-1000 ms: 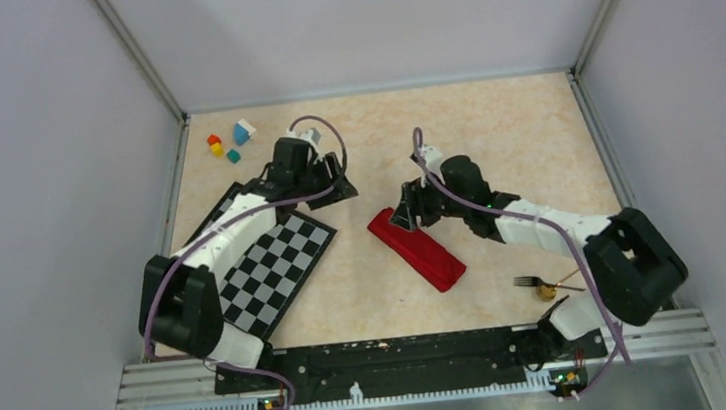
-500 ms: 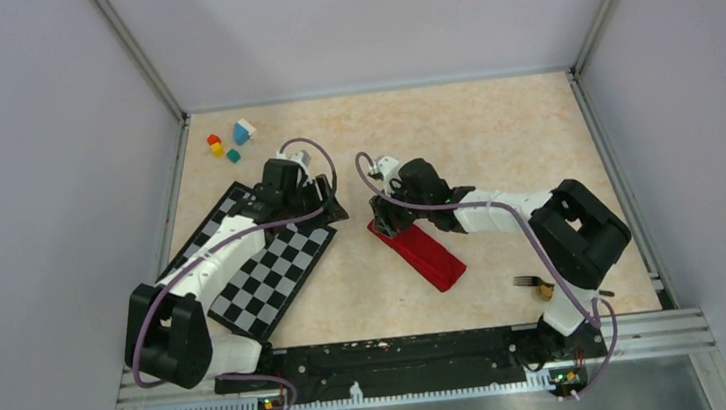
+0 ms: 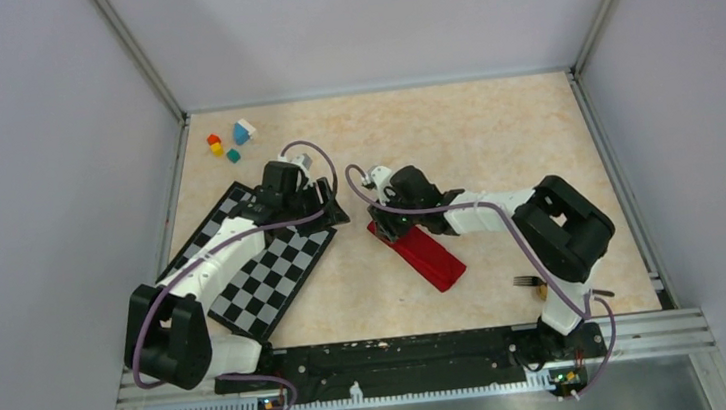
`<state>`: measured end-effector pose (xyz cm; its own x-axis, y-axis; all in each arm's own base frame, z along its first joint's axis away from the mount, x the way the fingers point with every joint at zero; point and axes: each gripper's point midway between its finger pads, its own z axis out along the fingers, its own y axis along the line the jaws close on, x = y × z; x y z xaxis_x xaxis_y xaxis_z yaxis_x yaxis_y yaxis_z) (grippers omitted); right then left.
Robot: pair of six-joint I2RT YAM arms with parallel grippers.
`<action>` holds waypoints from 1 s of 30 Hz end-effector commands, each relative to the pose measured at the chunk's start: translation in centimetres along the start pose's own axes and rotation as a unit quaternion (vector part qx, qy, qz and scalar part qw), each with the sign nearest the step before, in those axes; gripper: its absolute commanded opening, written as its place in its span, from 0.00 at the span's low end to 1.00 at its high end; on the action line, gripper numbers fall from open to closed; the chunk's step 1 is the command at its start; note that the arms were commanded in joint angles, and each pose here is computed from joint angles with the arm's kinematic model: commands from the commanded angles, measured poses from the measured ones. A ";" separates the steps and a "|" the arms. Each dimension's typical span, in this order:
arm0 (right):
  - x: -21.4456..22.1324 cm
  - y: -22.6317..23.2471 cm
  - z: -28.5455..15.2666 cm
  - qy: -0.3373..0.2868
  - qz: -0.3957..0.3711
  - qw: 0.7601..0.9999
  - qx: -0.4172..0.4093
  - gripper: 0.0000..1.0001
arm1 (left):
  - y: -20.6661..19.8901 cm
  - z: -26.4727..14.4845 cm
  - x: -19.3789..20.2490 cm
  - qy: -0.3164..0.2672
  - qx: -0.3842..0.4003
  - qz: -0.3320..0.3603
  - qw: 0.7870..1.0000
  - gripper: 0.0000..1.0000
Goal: Fold the napkin into a case and place the utensils inside
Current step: Pick up the top corner of the smaller rectangle folded napkin.
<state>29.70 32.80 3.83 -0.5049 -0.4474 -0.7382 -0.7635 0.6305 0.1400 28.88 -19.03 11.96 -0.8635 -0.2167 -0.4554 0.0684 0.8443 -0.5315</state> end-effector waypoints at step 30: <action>-5.3 2.0 -3.3 -0.080 0.084 0.993 -0.003 0.00 | -2.4 2.0 0.5 -0.009 0.028 0.011 1.000 0.73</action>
<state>29.76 33.57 6.91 -0.5563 -0.3377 -0.7592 -0.7020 0.6799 0.2120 28.57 -20.47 11.80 -0.8678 -0.2072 -0.4516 0.0984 0.8192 -0.5650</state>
